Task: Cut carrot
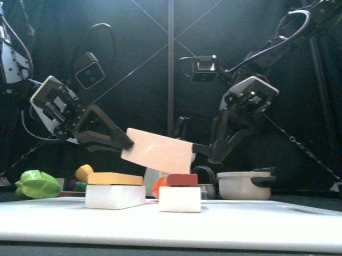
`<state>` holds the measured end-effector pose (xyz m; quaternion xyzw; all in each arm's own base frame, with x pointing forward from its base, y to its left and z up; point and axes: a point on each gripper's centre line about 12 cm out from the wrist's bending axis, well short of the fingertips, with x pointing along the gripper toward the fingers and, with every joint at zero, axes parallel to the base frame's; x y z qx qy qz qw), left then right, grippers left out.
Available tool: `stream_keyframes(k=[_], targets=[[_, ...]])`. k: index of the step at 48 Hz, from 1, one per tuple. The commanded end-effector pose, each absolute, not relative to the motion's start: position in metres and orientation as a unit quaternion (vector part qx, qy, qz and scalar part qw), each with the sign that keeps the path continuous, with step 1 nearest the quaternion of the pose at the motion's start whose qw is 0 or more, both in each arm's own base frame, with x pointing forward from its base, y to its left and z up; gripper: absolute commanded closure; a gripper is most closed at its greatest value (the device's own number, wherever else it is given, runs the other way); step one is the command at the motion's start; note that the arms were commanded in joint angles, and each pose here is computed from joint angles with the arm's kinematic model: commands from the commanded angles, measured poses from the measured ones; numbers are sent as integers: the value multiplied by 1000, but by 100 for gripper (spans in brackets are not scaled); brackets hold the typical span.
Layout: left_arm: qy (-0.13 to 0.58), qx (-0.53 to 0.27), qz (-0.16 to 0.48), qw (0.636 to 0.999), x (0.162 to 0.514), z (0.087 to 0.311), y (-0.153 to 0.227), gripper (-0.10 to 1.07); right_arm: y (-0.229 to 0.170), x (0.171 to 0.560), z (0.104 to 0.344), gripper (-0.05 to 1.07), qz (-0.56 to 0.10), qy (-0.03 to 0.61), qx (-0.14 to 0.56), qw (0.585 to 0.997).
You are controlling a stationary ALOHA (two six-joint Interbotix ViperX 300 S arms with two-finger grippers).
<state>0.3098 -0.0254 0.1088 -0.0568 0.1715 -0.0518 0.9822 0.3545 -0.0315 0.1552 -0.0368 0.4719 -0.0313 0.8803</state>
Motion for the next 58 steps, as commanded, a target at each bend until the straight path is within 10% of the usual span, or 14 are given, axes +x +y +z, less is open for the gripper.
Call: stream_keyframes(k=[1, 58], targets=[[173, -56, -67, 981, 308, 109, -35, 49, -37, 353, 160, 67, -42, 473, -30, 880], [228, -97, -10, 969, 313, 101, -36, 49, -35, 356, 148, 67, -39, 487, -29, 872]])
